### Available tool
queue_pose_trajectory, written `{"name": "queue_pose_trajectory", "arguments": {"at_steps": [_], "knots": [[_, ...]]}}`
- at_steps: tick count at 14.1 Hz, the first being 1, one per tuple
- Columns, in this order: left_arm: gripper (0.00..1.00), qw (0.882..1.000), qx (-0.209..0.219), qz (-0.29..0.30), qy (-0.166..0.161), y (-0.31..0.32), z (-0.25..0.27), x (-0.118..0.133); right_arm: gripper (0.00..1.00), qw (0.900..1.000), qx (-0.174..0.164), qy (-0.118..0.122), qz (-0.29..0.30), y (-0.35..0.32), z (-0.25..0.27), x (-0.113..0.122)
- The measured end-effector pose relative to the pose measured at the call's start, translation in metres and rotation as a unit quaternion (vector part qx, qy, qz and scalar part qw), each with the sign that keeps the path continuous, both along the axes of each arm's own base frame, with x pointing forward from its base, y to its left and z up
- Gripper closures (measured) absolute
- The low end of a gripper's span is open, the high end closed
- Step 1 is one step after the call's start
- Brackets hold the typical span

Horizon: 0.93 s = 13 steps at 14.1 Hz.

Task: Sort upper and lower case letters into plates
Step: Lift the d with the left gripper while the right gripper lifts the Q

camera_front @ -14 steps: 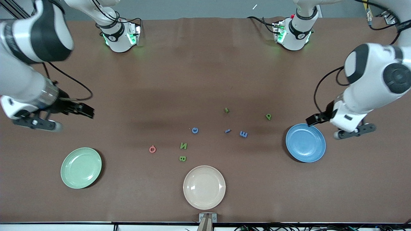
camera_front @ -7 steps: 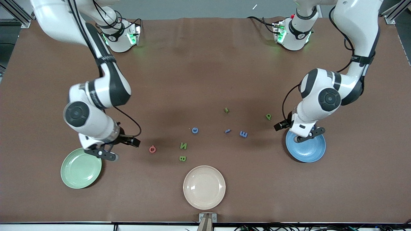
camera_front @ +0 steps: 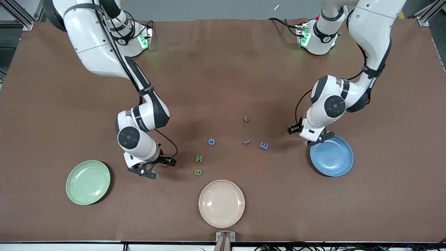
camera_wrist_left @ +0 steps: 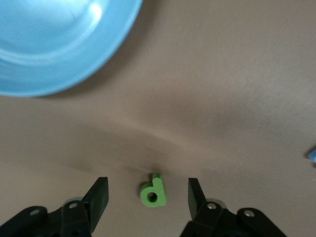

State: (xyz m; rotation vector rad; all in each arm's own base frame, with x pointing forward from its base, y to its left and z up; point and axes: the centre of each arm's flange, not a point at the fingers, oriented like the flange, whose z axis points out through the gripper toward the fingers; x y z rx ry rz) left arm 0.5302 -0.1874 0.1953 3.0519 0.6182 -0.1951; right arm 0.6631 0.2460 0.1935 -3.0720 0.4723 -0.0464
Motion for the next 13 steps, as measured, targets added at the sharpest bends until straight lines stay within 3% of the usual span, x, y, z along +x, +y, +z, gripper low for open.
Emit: {"name": "queue_pose_trajectory", "arguments": {"at_steps": [3,6,8,9,10,12,13], "knots": [[0.30,1.000,-0.002,-0.006,0.012,-0.011,-0.027,-0.010,0.03,1.000,0.000,0.000,0.002,0.003,-0.011,-0.001],[0.33,1.000,-0.002,-0.004,0.011,-0.012,-0.027,-0.011,0.30,1.000,0.001,-0.002,0.003,0.005,-0.017,-0.002],[0.37,1.000,-0.002,-0.004,0.012,-0.012,-0.027,-0.012,0.34,1.000,0.000,-0.004,0.005,0.006,-0.017,-0.002],[0.37,1.000,-0.001,-0.004,0.012,-0.012,-0.027,-0.012,0.44,1.000,-0.002,-0.005,0.006,0.005,-0.016,-0.001],[0.45,1.000,-0.001,-0.004,0.012,-0.012,-0.026,-0.013,0.63,1.000,-0.003,-0.008,0.008,0.006,-0.013,0.001],[0.66,1.000,0.000,-0.005,0.013,-0.011,-0.025,-0.015,0.64,1.000,-0.007,-0.011,0.012,0.005,-0.012,0.002],[0.66,1.000,0.001,-0.005,0.013,-0.011,-0.024,-0.015,0.64,1.000,-0.010,-0.012,0.012,0.003,-0.013,0.003]]}}
